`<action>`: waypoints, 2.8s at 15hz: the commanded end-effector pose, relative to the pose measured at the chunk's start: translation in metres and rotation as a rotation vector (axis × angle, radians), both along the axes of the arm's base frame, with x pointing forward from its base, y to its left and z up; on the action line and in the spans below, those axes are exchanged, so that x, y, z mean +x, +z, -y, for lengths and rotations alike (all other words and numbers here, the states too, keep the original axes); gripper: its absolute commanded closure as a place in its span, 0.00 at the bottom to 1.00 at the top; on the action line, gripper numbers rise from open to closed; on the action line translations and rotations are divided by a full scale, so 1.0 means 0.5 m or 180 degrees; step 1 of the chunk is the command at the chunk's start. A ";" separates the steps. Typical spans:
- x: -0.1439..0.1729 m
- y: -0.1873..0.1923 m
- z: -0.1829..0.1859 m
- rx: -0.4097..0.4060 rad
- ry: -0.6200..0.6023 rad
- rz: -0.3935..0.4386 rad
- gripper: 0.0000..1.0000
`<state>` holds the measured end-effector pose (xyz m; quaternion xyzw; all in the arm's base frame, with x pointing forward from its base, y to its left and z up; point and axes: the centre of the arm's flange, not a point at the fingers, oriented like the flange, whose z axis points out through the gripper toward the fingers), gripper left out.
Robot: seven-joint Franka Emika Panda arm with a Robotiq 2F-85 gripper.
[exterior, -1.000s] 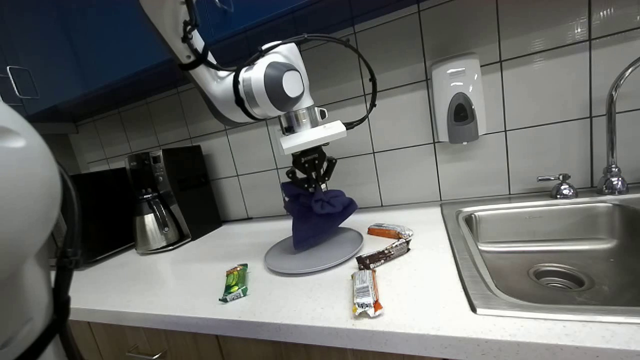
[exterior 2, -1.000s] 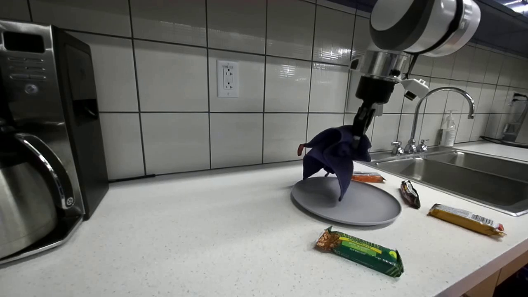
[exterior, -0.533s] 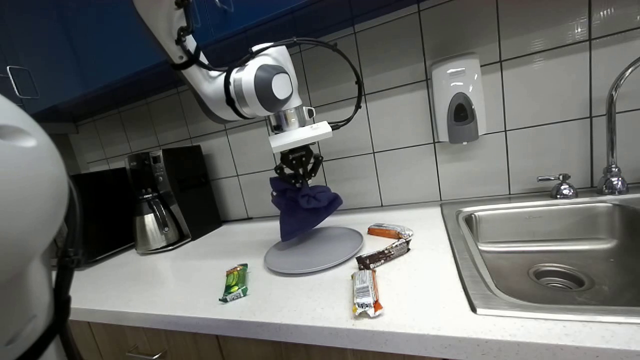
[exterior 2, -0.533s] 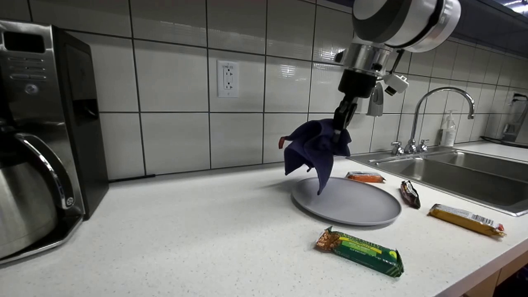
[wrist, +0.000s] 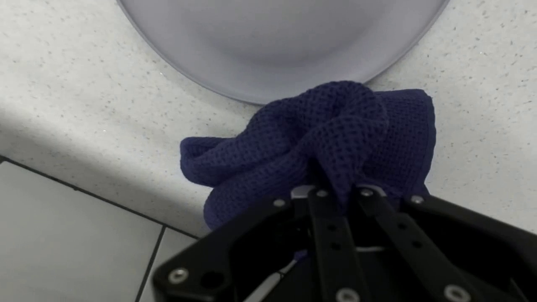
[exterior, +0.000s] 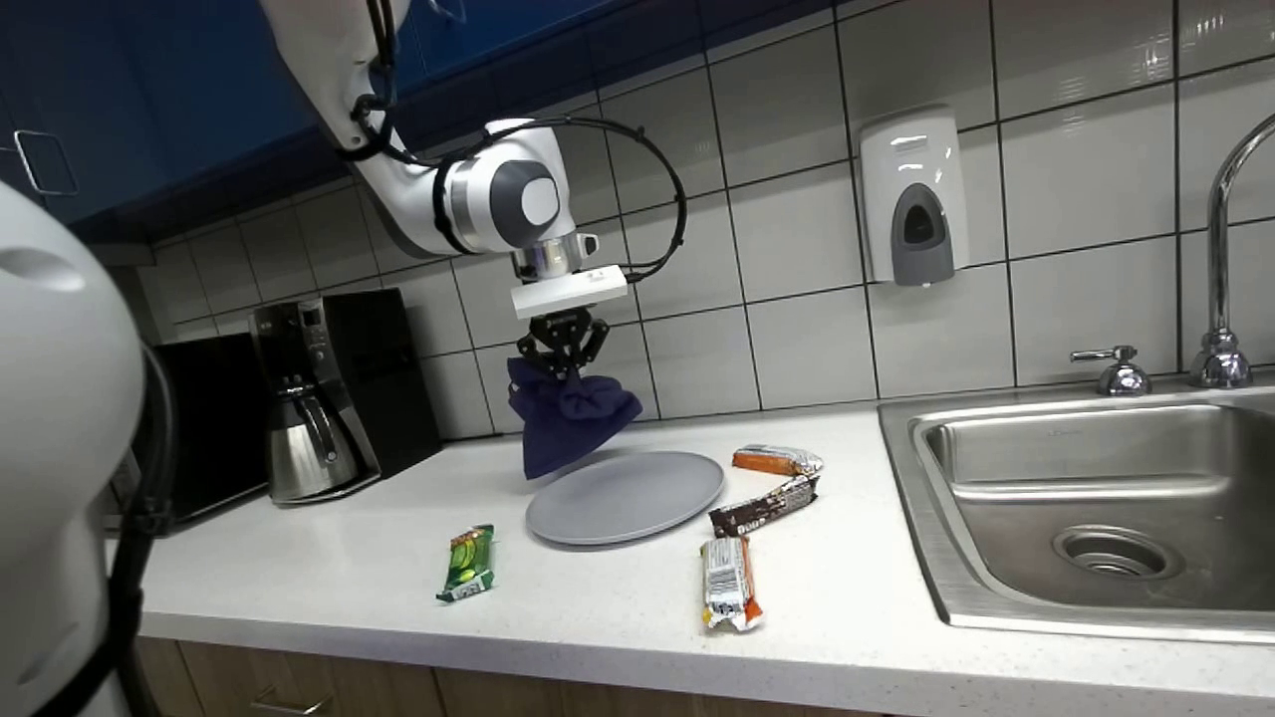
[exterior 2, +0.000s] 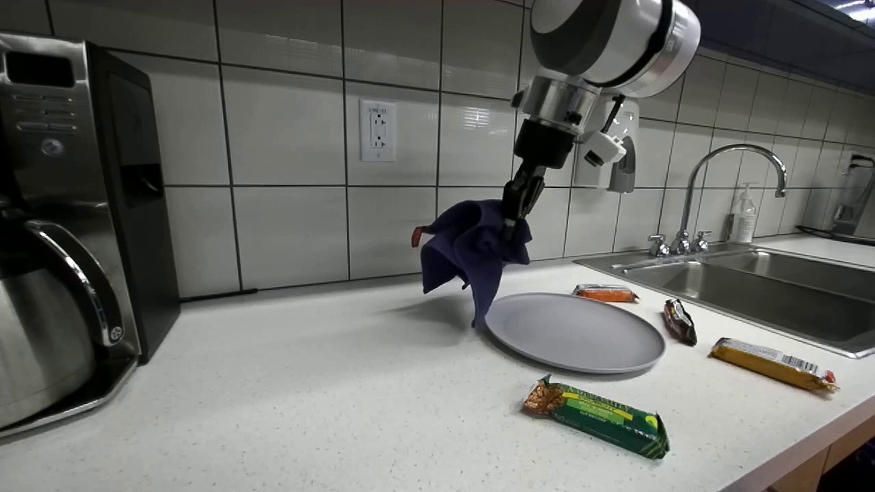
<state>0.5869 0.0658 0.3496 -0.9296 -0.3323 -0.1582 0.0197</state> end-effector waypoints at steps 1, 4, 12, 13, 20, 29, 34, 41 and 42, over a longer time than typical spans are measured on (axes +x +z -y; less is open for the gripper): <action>0.048 -0.022 -0.043 0.0092 0.0047 0.0042 0.98; 0.054 -0.062 -0.062 0.0088 0.0068 -0.0026 0.98; 0.075 -0.141 -0.081 0.0032 0.0086 -0.0157 0.98; 0.081 -0.146 -0.085 0.0013 0.0087 -0.0153 0.98; 0.117 -0.171 -0.117 -0.0096 0.0025 -0.0139 0.98; 0.066 -0.077 -0.074 -0.0046 -0.0010 -0.0295 0.18; 0.018 -0.039 -0.009 -0.0104 -0.0145 -0.0473 0.00; 0.010 -0.042 0.060 -0.0189 -0.0356 -0.0591 0.00; 0.003 -0.036 0.071 -0.0199 -0.0381 -0.0610 0.00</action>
